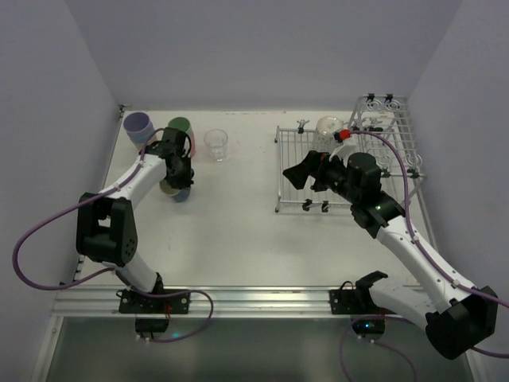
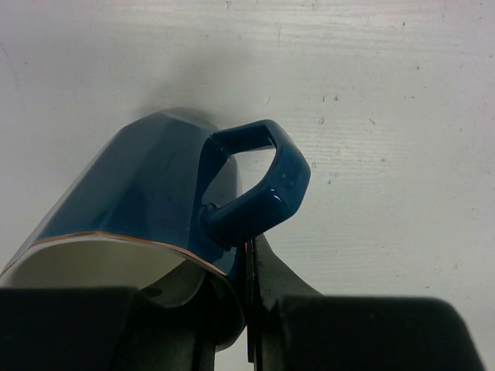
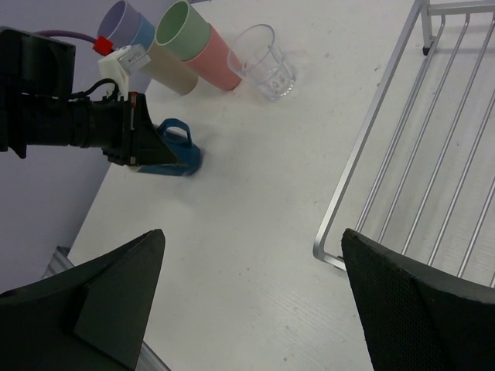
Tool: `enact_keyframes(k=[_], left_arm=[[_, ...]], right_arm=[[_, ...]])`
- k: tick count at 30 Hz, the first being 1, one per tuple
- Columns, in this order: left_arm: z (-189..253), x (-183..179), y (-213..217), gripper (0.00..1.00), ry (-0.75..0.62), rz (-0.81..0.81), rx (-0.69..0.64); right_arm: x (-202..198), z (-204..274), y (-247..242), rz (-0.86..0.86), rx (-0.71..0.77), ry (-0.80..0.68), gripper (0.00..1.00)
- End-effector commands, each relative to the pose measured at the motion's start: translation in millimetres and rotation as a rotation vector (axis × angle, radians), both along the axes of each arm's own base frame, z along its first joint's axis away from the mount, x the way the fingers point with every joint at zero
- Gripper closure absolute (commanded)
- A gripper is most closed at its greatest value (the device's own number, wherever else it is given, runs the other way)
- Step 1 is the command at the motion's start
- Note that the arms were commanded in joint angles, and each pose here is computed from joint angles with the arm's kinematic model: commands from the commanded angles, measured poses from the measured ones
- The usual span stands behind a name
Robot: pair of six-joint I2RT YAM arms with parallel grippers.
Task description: Unload the cups from the dish rack
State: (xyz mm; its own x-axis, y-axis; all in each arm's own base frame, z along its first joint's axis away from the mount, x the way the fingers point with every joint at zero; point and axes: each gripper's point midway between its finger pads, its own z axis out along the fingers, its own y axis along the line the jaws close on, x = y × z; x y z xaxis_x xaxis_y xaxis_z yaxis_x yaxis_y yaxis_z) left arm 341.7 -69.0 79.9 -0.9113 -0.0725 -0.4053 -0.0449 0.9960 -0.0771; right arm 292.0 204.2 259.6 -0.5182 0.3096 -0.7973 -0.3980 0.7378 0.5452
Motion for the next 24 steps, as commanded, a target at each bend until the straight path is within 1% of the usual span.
enact_keyframes(k=[1, 2, 3, 5, 6, 9, 15, 18, 19, 20, 22, 23, 24], left_arm=[[8.1, 7.1, -0.7, 0.86, 0.006, -0.039, -0.007], [10.2, 7.3, -1.0, 0.80, 0.005, -0.038, -0.009], [14.9, 10.7, 4.1, 0.69, -0.013, -0.025, 0.017], [19.1, 11.6, 8.9, 0.58, -0.022, -0.014, 0.042], [25.9, 13.7, 9.7, 0.47, -0.039, -0.013, 0.045], [35.1, 16.2, 11.8, 0.36, -0.067, -0.007, 0.054], [60.2, 20.0, 18.8, 0.21, -0.153, 0.017, 0.077], [90.0, 23.7, 17.0, 0.16, -0.259, 0.034, 0.047], [102.4, 28.7, 11.3, 0.14, -0.313, 0.027, 0.015], [127.3, 26.8, 7.6, 0.13, -0.394, 0.027, -0.021], [159.4, 24.8, -7.5, 0.12, -0.513, -0.005, -0.110], [191.6, 18.3, -18.5, 0.11, -0.636, -0.030, -0.177], [209.1, 12.4, -26.8, 0.11, -0.700, -0.054, -0.222]], right_arm=[[2.8, 16.7, -2.4, -0.012, -0.001, -0.057, 0.01], [3.0, 15.6, -1.8, -0.010, -0.005, -0.056, 0.01], [3.4, 15.5, -2.5, -0.014, -0.008, -0.056, 0.01], [5.5, 14.3, -5.3, -0.029, -0.022, -0.057, 0.01], [6.4, 13.4, -6.5, -0.036, -0.028, -0.056, 0.01], [9.4, 11.3, -9.6, -0.053, -0.049, -0.056, 0.01], [15.2, 2.3, -14.0, -0.077, -0.090, -0.043, 0.01], [20.4, -3.2, -16.5, -0.093, -0.119, -0.035, 0.01], [22.9, -2.8, -18.6, -0.104, -0.127, -0.041, 0.01], [25.3, -6.5, -18.5, -0.108, -0.139, -0.034, 0.01], [32.0, -6.1, -23.4, -0.141, -0.161, -0.038, 0.01], [35.2, -6.0, -26.3, -0.160, -0.173, -0.038, 0.01], [38.8, -11.1, -26.5, -0.167, -0.190, -0.025, 0.01]])
